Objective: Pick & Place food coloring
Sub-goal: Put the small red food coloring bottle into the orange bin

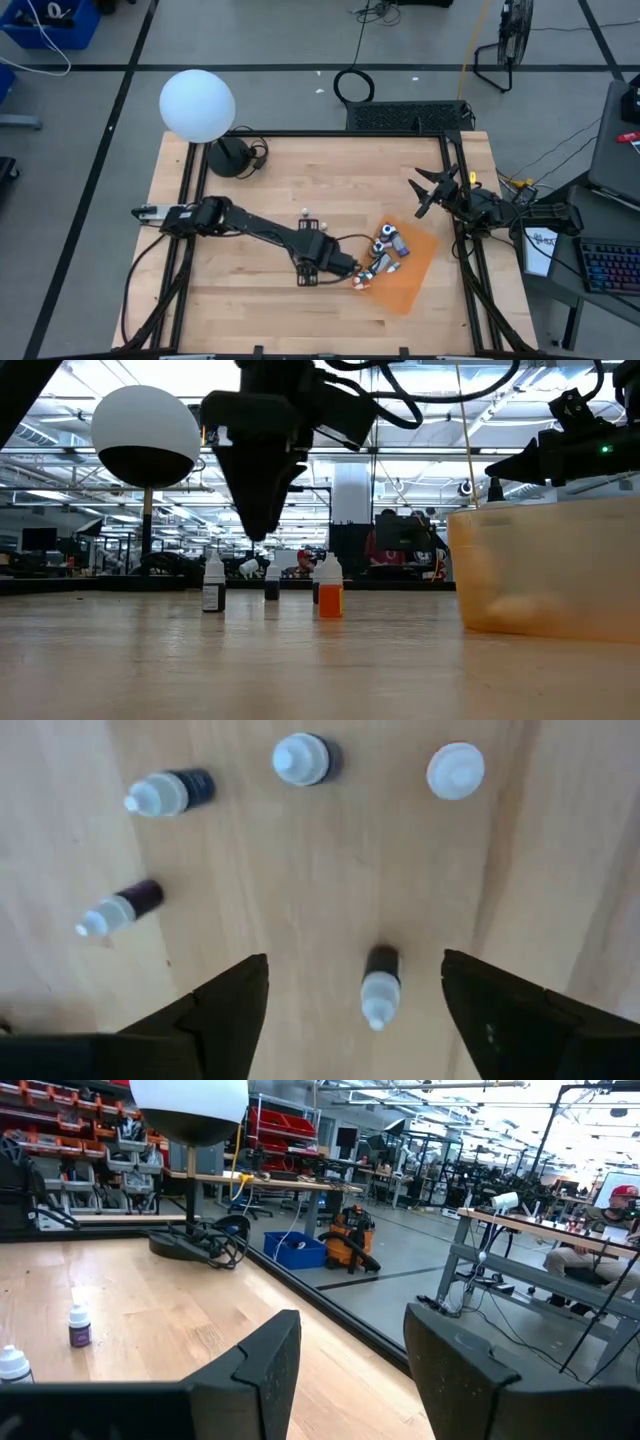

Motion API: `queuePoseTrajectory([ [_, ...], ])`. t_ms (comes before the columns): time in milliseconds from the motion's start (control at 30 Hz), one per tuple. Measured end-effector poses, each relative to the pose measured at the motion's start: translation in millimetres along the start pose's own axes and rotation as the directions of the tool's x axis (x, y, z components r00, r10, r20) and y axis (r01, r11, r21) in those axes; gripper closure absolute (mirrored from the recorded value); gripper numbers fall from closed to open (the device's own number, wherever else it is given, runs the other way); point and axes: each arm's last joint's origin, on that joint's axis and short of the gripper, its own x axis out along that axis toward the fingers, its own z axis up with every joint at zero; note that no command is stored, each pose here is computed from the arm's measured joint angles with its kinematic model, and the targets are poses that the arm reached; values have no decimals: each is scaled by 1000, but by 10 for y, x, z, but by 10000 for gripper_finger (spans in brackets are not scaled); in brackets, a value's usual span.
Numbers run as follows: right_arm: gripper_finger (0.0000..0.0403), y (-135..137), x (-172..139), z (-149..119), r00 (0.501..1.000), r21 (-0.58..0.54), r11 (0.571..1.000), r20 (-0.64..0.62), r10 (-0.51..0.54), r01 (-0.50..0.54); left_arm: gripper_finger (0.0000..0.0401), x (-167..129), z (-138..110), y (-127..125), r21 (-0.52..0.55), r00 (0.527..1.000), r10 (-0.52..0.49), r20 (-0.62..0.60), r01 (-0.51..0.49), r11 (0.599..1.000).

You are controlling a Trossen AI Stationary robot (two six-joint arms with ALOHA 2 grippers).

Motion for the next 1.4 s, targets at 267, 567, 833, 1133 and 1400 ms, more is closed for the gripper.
queuePoseTrajectory([
  [267,236,0,0,-1,1000,-1,1000,-1,0,0,91,-34,-344,112,-93,996,-26,81,34,995],
  [567,236,0,0,0,1000,0,1000,0,0,0,101,132,-800,328,-173,942,-180,283,234,957],
  [833,236,0,0,0,1000,0,1000,0,0,0,106,337,-851,359,-215,930,-180,320,256,943],
  [1133,236,0,0,0,1000,0,1000,0,0,0,110,432,-842,301,-211,908,-225,355,312,926],
  [1400,236,0,0,0,1000,0,1000,0,0,0,110,488,-828,260,-185,898,-227,378,314,931],
])
